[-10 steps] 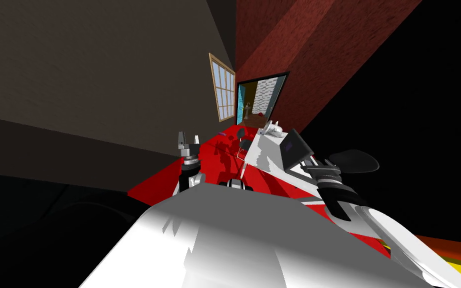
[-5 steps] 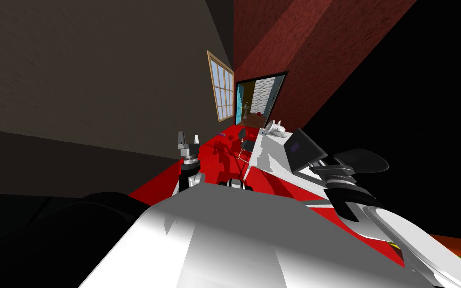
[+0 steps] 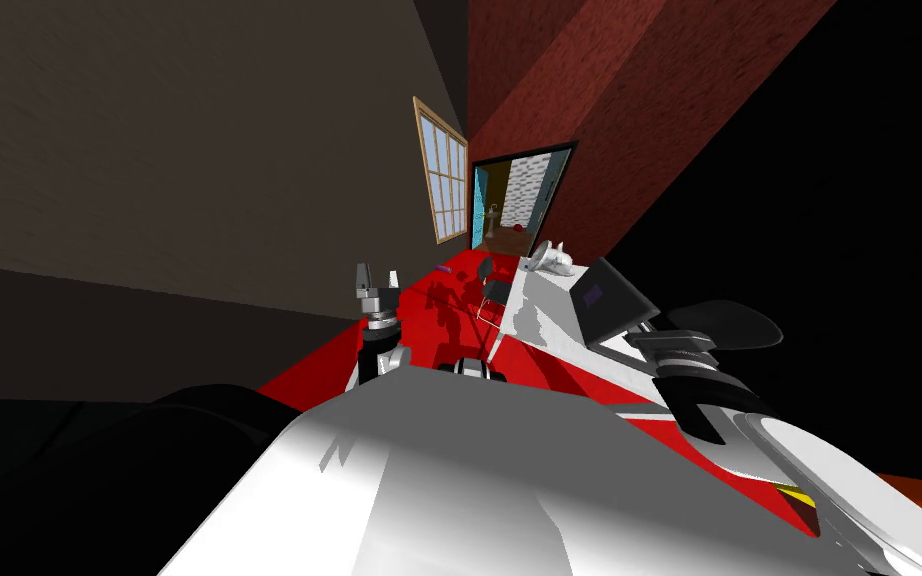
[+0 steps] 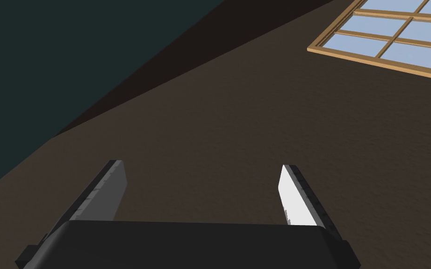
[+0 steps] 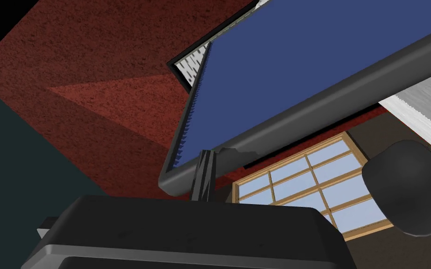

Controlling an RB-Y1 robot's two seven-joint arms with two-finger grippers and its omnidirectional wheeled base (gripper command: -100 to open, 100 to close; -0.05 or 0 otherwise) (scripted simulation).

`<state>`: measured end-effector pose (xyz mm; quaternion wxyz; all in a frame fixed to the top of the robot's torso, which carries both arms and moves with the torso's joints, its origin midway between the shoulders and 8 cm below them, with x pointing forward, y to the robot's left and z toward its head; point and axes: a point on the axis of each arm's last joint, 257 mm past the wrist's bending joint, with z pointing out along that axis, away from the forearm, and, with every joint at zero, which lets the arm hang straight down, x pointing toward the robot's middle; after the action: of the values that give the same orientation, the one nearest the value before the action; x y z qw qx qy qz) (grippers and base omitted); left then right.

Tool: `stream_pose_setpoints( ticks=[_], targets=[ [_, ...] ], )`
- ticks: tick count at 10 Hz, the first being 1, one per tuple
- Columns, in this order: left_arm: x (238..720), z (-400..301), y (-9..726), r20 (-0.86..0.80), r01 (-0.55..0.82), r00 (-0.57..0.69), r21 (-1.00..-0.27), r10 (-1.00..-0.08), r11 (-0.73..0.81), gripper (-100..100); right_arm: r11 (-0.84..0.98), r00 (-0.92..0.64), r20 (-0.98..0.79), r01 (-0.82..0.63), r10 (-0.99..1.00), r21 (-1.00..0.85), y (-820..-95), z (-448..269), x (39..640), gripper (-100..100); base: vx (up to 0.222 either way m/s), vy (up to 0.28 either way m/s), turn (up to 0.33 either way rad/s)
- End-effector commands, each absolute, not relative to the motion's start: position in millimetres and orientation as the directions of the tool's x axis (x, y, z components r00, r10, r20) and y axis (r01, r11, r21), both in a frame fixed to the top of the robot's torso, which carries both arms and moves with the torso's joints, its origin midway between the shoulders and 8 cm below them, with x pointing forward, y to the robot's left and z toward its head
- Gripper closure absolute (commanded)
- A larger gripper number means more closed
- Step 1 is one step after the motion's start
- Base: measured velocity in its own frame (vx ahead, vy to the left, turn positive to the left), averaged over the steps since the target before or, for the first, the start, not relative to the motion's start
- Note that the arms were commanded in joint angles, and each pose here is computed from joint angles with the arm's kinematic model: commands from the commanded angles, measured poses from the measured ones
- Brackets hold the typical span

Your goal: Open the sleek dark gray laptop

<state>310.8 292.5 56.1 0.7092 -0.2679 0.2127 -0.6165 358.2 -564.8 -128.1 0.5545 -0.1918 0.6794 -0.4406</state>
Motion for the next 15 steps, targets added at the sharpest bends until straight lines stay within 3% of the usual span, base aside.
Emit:
stream_pose_setpoints(
  ticks=[1, 8, 9, 15],
  targets=[
    [310.8, 56.1, 292.5, 0.029, 0.76, 0.149, -0.642, -0.988, 0.096, 0, 0.621, -0.284, -0.674, 0.263, -0.682, -0.738, -567.2, -131.2, 364.4, 100, -0.091, -0.105, 0.003],
    [310.8, 56.1, 292.5, 0.029, 0.76, 0.149, -0.642, -0.988, 0.096, 0, 0.747, -0.221, -0.812, 0.319, -0.541, -0.584, -570.8, -134.8, 377.6, 100, -0.053, -0.069, -0.003],
    [310.8, 56.1, 292.5, 0.029, 0.76, 0.149, -0.642, -0.988, 0.096, 0, 0.707, -0.244, -0.771, 0.306, -0.589, -0.637, -574.2, -129.3, 371.5, -100, 0.064, 0.065, -0.007],
    [310.7, 56.1, 292.4, 0.029, 0.76, 0.149, -0.642, -0.988, 0.096, 0, 0.54, -0.321, -0.592, 0.242, -0.739, -0.806, -583.4, -112.6, 351.4, -100, 0.102, 0.115, -0.013]
  ],
)
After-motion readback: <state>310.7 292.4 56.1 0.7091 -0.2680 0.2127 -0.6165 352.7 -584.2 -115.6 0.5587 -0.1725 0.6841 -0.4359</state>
